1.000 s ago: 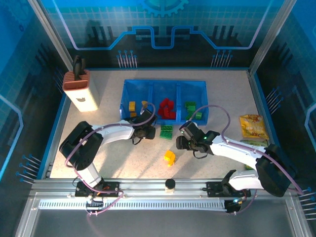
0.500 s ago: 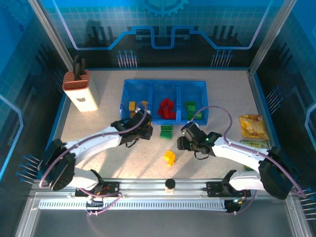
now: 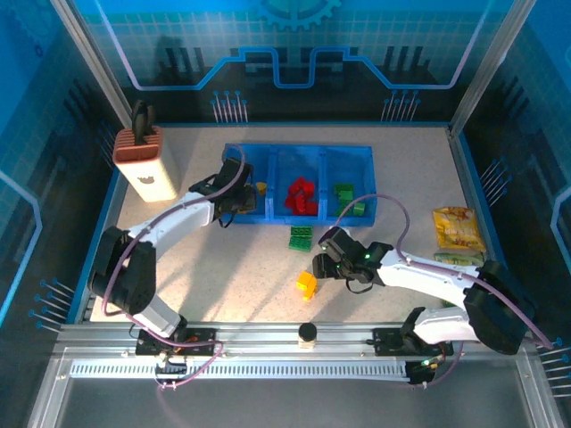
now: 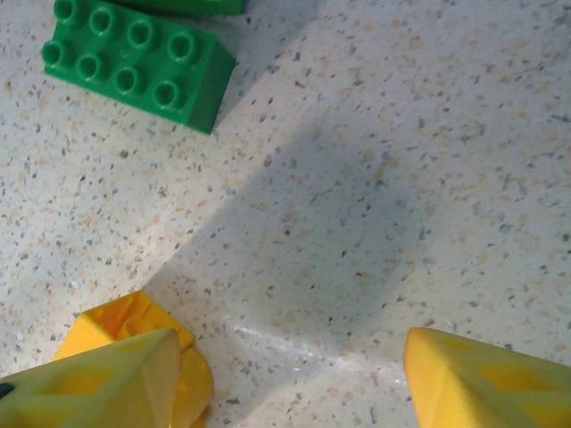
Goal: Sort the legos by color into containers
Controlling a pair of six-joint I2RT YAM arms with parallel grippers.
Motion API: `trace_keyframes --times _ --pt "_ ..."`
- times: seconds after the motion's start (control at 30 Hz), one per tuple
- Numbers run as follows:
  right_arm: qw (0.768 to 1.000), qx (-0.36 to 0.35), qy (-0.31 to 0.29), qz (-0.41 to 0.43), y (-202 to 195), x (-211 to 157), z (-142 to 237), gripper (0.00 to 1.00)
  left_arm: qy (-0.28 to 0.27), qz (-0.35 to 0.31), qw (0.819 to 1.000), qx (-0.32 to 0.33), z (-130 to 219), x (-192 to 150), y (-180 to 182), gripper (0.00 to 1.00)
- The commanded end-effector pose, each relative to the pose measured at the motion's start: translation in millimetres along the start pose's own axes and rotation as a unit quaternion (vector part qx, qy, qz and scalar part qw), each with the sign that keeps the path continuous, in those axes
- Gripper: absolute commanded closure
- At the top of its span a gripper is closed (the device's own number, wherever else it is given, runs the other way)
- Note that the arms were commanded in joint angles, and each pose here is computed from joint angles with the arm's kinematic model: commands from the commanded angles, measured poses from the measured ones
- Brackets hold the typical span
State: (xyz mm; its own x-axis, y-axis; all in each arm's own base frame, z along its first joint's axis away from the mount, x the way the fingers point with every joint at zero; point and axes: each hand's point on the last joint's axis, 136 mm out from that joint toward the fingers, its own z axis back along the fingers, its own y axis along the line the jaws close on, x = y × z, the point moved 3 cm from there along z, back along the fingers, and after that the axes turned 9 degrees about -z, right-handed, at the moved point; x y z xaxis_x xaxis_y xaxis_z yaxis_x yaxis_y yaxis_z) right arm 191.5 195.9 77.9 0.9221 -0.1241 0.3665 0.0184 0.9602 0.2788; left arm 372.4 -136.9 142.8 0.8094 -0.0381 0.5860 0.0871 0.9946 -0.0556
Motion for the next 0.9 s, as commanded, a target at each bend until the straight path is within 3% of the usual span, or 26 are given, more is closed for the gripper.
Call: trace_keyframes --times 0.0,0.3,0.53,0.87 --pt "1.0 -0.004 -0.007 0.001 5.4 0.9 5.8 0.31 0.004 -0.007 1.0 -0.009 -2.4 10.1 -2.0 0.67" --pt "0.999 0.0 0.017 0.046 29.0 -13.2 -2.3 0.26 -0.02 0.011 0.999 -0.033 17.2 12.8 -2.1 0.41" --pt "0.996 0.001 0.033 0.085 48.5 -22.3 -9.4 0.23 -0.044 0.025 0.998 -0.048 43.2 9.2 0.2 0.39" --pt "0.99 -0.025 0.093 0.106 58.5 -47.6 -31.1 0.21 -0.064 0.051 0.995 -0.053 71.8 -26.7 14.8 0.38"
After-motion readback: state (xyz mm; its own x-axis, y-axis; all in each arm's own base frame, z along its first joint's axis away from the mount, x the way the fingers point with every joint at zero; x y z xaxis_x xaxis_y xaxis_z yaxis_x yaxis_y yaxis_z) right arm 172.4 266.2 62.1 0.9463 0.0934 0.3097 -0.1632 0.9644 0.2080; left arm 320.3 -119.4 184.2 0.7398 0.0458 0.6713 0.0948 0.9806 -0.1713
